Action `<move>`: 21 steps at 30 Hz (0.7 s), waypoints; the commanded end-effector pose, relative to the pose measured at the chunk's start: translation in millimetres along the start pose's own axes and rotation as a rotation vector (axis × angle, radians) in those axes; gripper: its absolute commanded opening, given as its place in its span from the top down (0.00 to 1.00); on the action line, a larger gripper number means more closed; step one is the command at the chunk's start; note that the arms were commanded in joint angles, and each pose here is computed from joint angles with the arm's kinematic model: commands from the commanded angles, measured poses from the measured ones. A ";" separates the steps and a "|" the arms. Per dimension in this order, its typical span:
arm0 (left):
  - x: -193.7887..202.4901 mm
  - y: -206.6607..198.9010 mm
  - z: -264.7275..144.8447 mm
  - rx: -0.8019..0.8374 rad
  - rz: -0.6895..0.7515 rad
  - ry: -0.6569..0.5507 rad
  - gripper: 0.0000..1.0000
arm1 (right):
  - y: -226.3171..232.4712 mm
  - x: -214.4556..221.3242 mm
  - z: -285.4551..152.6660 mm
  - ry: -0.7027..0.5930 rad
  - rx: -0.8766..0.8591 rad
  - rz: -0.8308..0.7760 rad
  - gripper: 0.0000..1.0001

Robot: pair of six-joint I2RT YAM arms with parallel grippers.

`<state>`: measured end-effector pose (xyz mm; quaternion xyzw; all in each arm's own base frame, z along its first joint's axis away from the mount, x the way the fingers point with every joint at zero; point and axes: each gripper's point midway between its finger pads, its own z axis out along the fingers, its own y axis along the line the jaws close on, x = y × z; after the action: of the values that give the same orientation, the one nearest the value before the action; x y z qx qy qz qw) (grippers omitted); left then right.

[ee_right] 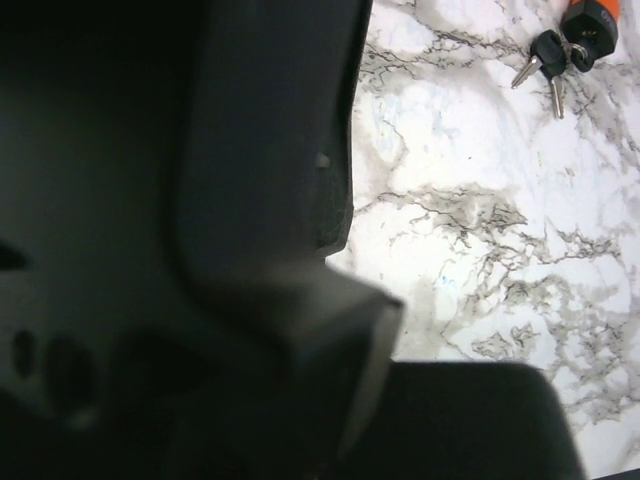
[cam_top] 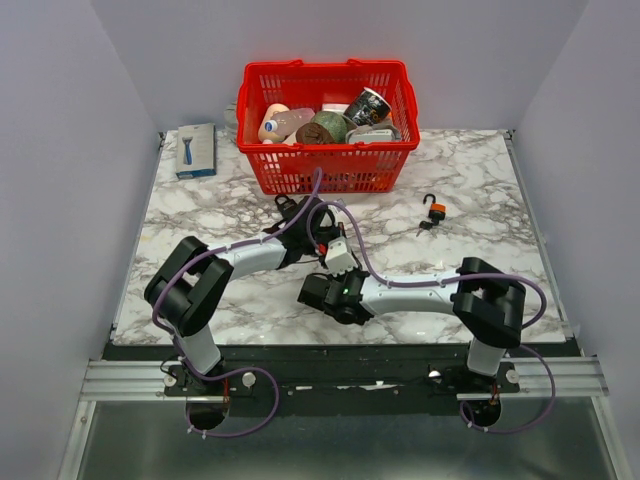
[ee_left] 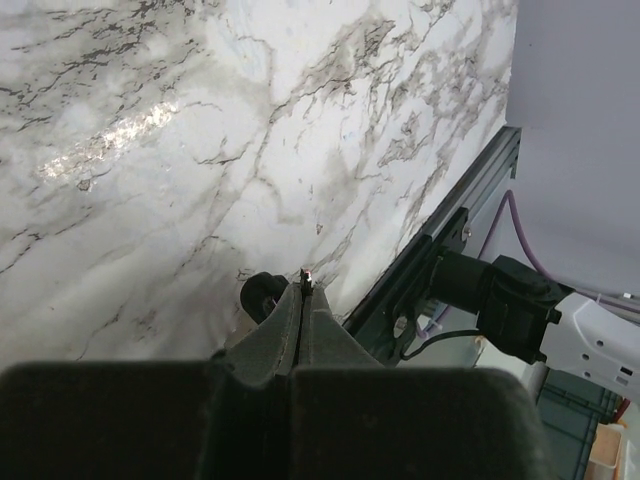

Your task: Unlock with the key

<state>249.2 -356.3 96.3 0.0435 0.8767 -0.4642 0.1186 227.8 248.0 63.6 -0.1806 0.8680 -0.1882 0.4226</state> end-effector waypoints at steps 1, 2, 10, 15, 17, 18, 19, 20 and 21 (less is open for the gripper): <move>3.1 -11.2 -4.7 0.039 0.012 0.008 1.00 | -5.8 -21.7 -0.4 -0.074 0.068 0.083 0.97; 3.0 -11.6 -4.9 0.041 0.014 0.006 1.00 | -4.7 -22.8 -0.9 -0.073 0.063 0.088 0.99; -4.7 -25.4 -12.7 0.087 0.082 -0.033 0.56 | -5.8 -28.0 -8.6 -0.093 -0.065 0.199 0.99; -27.7 -29.5 -30.6 0.112 0.097 -0.117 0.13 | 0.0 -26.2 -12.6 -0.108 -0.390 0.346 0.99; -36.7 -31.2 -38.2 0.132 0.108 -0.151 0.08 | 1.5 -30.6 -24.3 -0.139 -0.536 0.394 0.99; -43.1 -37.1 -46.1 0.153 0.123 -0.179 0.07 | -4.5 -35.7 -20.6 -0.140 -0.569 0.422 0.99; -53.3 -39.9 -53.7 0.172 0.141 -0.218 0.07 | -5.3 -39.1 -24.4 -0.144 -0.621 0.434 0.99; -56.3 -41.3 -59.0 0.183 0.155 -0.237 0.06 | 0.9 -36.3 -32.5 -0.126 -0.709 0.428 0.99; -61.1 -50.4 -69.1 0.208 0.199 -0.268 0.06 | -9.3 -44.5 -37.6 -0.156 -0.742 0.457 0.99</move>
<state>273.9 -339.1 143.5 0.0475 0.8398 -0.5042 0.1956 230.4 221.1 79.2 -0.0960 0.8976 0.0688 0.4247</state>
